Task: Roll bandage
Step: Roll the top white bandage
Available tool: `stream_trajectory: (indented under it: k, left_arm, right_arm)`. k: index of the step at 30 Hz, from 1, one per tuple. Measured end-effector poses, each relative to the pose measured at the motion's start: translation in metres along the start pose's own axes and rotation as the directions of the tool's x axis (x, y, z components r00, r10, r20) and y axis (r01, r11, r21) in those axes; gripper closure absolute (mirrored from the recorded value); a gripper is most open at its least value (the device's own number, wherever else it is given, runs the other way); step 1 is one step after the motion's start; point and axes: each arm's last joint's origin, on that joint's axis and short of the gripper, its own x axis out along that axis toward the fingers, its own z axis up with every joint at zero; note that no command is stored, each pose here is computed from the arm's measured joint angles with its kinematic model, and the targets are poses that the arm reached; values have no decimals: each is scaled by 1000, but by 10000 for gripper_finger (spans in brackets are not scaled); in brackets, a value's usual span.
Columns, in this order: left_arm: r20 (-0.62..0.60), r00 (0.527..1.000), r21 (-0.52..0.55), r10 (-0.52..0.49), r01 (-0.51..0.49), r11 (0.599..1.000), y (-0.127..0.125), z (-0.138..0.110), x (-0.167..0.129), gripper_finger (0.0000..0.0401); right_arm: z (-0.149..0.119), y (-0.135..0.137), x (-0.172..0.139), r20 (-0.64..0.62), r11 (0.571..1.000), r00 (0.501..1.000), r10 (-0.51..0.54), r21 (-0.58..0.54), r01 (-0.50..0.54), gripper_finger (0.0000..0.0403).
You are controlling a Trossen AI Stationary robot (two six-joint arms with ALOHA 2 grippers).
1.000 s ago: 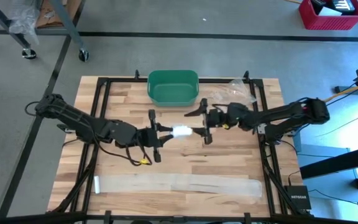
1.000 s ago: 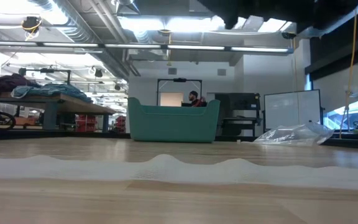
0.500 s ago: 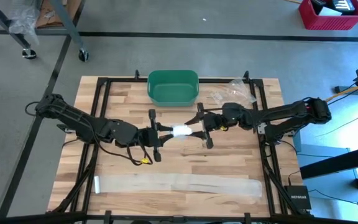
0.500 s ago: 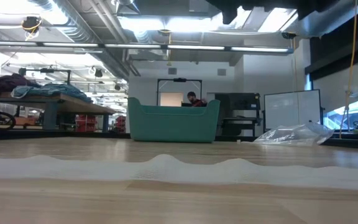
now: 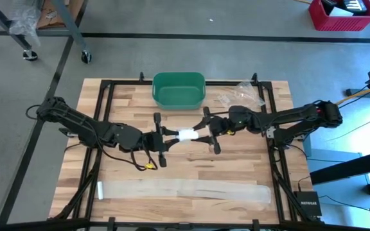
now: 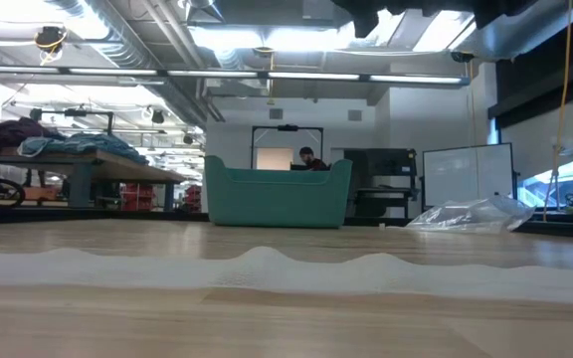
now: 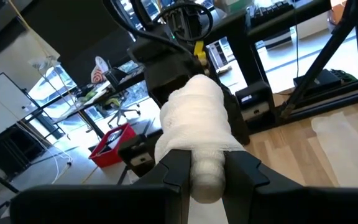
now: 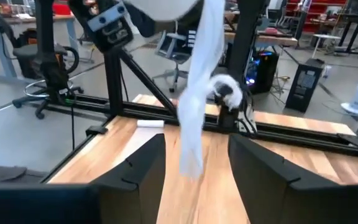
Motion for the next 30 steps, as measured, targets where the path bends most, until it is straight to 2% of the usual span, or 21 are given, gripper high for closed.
stream_trajectory:
  k: [3, 6, 15, 19, 26, 30]
  left_arm:
    - [0, 1000, 2, 0, 0, 1000, 0, 0, 0, 347]
    - [0, 1000, 3, 0, 0, 1000, 0, 0, 0, 347]
    - [2, 1000, 3, 0, 0, 1000, 0, 0, 0, 347]
    - [7, 1000, 6, -20, 20, 1000, -2, 1, -1, 347]
    - [127, 959, 106, -252, 240, 965, -20, 10, -13, 347]
    - [176, 948, 154, -266, 240, 958, -25, 17, -18, 347]
  right_arm:
    - [2, 0, 1, 31, 1000, 1000, -3, -8, 4, 232]
    - [1, -1, 2, 31, 1000, 999, -10, -8, 11, 254]
    - [-1, -2, 2, 12, 999, 1000, -29, -42, 29, 391]
    - [2, -2, 0, 17, 997, 997, -69, -45, 70, 388]
    - [-9, -17, -5, -108, 967, 961, -254, -8, 255, 394]
    - [-15, -25, -9, -168, 944, 936, -309, 66, 323, 392]
